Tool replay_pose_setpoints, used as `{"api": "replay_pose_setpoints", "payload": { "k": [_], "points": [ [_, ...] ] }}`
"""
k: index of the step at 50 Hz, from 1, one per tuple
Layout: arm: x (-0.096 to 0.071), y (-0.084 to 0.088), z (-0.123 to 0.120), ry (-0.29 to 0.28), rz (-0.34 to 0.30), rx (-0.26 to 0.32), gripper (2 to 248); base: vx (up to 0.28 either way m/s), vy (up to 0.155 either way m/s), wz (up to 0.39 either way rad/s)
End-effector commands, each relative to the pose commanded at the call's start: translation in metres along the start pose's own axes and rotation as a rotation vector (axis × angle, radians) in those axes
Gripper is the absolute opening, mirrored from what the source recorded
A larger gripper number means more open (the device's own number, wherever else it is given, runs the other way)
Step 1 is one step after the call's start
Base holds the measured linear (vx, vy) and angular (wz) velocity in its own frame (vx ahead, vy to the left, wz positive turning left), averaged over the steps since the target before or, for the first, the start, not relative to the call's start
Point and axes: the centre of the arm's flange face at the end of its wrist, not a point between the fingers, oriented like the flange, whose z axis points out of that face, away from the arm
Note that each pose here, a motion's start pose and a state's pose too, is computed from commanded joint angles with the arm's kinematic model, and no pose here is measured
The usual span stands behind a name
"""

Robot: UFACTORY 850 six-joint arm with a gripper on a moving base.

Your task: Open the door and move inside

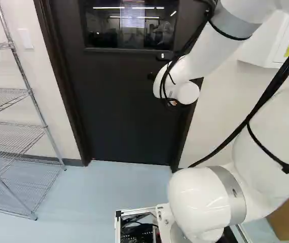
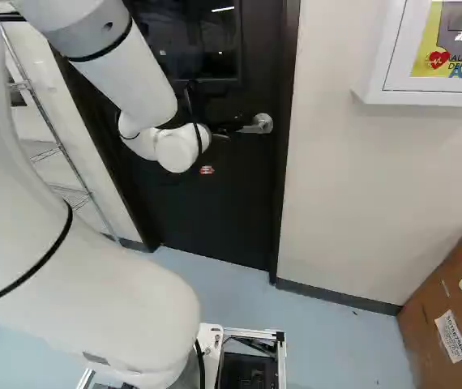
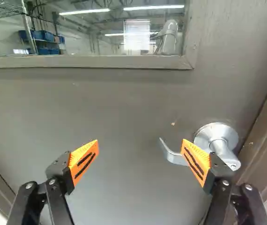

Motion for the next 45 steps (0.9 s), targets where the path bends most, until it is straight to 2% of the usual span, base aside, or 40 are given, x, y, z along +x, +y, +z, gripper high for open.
{"api": "replay_pose_setpoints", "payload": {
  "k": [14, 22, 34, 45],
  "points": [
    [0.016, 0.003, 0.010, 0.030, 0.000, -0.007, 247, 0.000, 0.000, 0.000],
    [0.019, 0.004, 0.017, 0.034, 0.000, -0.010, 247, 0.000, 0.000, 0.000],
    [0.020, 0.009, 0.022, 0.034, 0.001, -0.022, 247, 0.000, 0.000, 0.000],
    [0.012, 0.010, 0.023, 0.015, 0.001, -0.024, 247, 0.000, 0.000, 0.000]
  ]
}}
